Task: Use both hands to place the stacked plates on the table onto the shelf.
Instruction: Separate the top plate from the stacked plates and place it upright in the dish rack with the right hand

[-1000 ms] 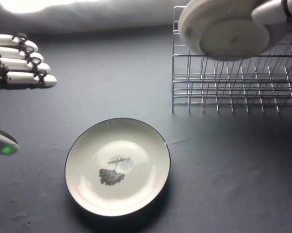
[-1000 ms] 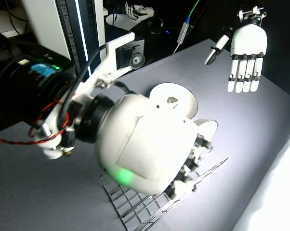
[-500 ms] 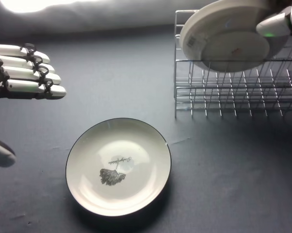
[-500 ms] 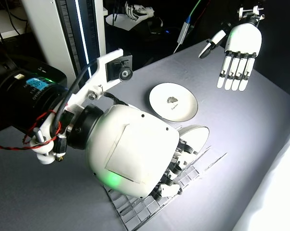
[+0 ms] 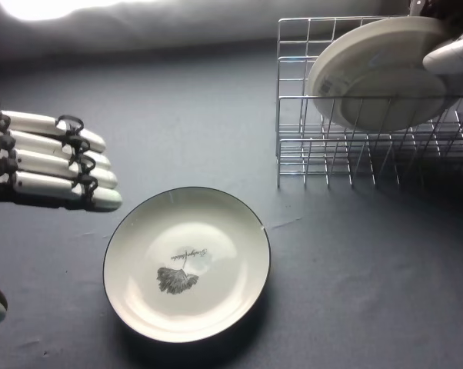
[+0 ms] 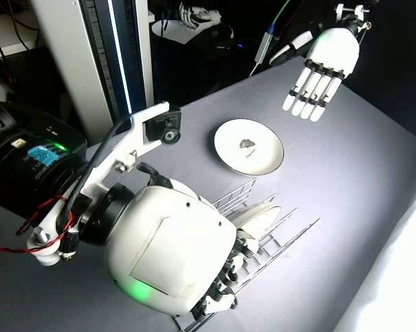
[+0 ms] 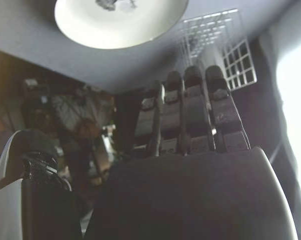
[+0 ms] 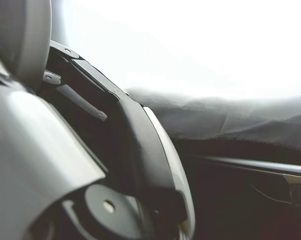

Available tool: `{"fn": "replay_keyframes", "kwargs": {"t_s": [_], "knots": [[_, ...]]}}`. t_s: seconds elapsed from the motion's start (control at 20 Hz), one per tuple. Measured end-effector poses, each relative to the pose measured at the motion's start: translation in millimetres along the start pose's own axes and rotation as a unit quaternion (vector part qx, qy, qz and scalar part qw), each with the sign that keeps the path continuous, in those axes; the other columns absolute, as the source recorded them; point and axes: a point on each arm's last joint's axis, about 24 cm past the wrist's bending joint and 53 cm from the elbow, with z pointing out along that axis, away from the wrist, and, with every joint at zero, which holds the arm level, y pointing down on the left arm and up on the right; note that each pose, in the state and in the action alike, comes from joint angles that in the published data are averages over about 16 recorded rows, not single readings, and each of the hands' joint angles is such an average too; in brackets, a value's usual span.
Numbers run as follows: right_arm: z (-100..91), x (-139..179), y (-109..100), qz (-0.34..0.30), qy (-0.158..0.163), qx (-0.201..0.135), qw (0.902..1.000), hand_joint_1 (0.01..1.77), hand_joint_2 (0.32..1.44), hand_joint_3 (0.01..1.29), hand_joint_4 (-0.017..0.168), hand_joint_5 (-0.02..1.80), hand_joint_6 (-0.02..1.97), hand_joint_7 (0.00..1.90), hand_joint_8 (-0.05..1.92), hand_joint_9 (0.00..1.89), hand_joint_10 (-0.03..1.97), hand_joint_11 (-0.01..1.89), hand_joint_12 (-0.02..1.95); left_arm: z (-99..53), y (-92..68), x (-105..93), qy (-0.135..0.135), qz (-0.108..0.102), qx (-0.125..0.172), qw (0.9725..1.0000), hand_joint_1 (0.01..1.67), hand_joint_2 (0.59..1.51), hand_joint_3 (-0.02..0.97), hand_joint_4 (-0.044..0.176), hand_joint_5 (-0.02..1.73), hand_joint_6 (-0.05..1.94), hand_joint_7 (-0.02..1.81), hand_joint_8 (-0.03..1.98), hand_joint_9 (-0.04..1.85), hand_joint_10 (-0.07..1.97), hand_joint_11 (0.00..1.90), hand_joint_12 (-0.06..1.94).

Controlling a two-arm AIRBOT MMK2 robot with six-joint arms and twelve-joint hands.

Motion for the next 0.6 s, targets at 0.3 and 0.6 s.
{"fn": "replay_keyframes", "kwargs": {"t_s": [0.3,0.6], "knots": [[-0.7,2,-5,-0.003,0.002,0.002,1.0000,1.27,1.06,0.01,-0.009,0.84,0.98,1.01,0.96,0.96,0.99,0.64,1.47,2.0,-8.6,12.3,0.018,-0.010,0.020,0.9996,0.02,1.038,0.011,0.000,0.16,0.01,0.18,0.00,0.16,0.01,0.02,0.28],[-1.1,6,-4,-0.003,0.006,-0.001,1.0000,1.24,1.09,0.01,-0.008,0.79,0.85,0.94,0.76,0.85,0.84,0.51,1.46,5.9,-13.6,25.9,0.035,-0.017,0.033,0.9987,0.02,1.043,0.011,-0.001,0.17,0.01,0.19,0.00,0.17,0.01,0.02,0.30]]}}
